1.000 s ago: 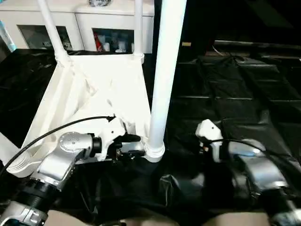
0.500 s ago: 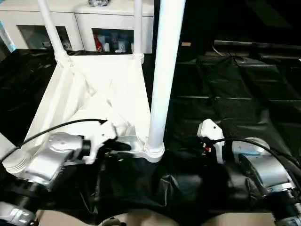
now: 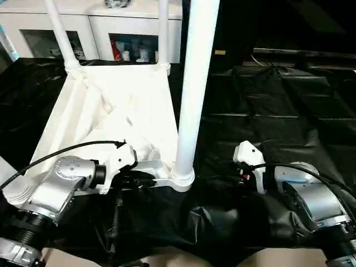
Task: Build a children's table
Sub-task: Rotate table base, then rotate leg to tighten
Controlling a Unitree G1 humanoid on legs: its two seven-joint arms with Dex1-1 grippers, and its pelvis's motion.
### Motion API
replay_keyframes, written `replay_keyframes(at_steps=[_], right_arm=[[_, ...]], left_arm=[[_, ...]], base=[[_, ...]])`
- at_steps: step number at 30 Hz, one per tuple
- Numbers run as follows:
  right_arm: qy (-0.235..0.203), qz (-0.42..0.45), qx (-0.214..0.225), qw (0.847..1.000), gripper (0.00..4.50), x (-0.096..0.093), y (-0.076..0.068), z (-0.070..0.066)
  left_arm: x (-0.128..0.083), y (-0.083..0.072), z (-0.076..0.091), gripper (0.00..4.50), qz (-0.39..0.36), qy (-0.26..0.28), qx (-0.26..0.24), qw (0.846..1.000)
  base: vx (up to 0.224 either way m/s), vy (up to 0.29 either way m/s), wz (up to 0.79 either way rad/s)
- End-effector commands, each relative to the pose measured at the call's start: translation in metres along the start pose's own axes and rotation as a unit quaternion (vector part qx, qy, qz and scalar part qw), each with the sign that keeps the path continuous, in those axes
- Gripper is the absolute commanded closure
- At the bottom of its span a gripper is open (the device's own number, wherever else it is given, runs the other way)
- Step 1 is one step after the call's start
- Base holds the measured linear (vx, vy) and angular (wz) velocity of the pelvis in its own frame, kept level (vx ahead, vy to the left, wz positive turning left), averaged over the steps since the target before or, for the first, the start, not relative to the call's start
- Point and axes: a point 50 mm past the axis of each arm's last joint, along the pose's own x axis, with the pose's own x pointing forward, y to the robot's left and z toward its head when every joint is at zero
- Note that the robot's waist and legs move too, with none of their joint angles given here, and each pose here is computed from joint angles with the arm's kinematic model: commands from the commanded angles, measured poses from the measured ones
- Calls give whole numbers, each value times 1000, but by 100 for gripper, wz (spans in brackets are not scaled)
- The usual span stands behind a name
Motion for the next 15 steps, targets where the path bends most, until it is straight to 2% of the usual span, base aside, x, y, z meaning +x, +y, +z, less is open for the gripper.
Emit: replay_keyframes(at_steps=[1,2,4,5,9,10,13,15], right_arm=[[-17,18,14,1000,101,2,3,5],[-44,29,31,998,101,5,5,11],[-64,39,36,997,95,8,6,16],[-67,41,33,996,67,9,7,17],[-72,45,24,996,51,16,8,20],[-68,25,1,997,37,23,6,22],[-57,0,-19,998,13,32,2,23],[-55,1,-18,998,6,37,2,22]], left_arm=[[-2,-3,-14,450,-2,34,-21,999],[0,-5,-13,450,-6,35,-21,999],[5,-6,-12,450,-10,34,-22,999],[7,-6,-11,450,-11,33,-23,999],[17,-7,-5,450,-12,24,-24,999],[24,-5,0,450,-9,15,-19,1000],[31,-3,4,450,-2,9,-11,1000],[34,-2,7,450,6,1,-9,1000]], base=[[0,0,0],[0,0,0],[0,0,0],[0,0,0],[0,0,0],[0,0,0],[0,0,0],[0,0,0]])
